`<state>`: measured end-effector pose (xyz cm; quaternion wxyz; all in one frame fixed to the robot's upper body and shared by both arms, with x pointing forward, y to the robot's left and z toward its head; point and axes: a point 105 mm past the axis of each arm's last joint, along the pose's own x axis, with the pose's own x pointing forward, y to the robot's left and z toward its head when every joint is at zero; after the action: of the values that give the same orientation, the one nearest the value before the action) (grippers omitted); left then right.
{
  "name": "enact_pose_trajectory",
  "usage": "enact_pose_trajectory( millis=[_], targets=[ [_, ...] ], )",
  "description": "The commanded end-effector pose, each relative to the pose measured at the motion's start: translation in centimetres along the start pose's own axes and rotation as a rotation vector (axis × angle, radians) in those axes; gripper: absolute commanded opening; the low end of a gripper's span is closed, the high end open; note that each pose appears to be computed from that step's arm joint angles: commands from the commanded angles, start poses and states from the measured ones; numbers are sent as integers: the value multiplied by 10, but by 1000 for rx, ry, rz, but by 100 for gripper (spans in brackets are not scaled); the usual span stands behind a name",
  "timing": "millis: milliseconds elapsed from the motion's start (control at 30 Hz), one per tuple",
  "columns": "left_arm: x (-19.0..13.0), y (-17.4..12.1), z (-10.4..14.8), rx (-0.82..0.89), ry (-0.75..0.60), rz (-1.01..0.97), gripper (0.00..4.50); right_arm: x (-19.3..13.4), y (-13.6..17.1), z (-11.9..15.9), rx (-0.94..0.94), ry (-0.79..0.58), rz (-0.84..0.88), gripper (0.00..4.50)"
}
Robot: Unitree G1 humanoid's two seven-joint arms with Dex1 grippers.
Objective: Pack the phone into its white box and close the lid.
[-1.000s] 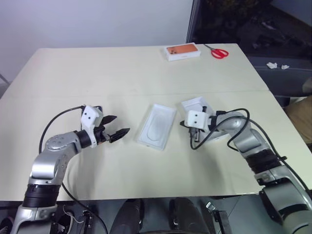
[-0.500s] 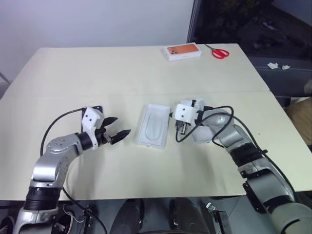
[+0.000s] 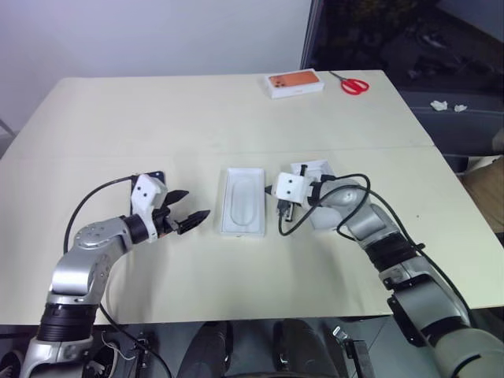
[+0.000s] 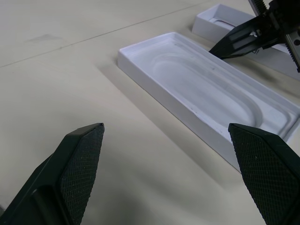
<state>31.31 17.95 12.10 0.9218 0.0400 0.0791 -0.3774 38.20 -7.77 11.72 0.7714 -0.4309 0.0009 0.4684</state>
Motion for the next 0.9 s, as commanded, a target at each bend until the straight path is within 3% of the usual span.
enact_pose_trajectory(
  millis=[33,200,367,533,700,900],
  targets=[
    [-10,5,11,25,-29,20,450,-12,-22,13,1,-50,-70,5],
    [-22,19,13,-61,-28,59,450,-25,-41,32,112,-141,-110,5],
    [-44,44,20,-164,-44,130,450,-24,-46,73,213,-295,-76,5],
    [-56,55,23,-201,-54,169,450,-9,-39,92,200,-330,-81,5],
    [-76,70,20,-349,-70,233,450,8,-20,112,207,-378,-49,5],
    [-104,97,6,-629,-75,333,450,39,0,123,155,-325,-63,5]
  ],
)
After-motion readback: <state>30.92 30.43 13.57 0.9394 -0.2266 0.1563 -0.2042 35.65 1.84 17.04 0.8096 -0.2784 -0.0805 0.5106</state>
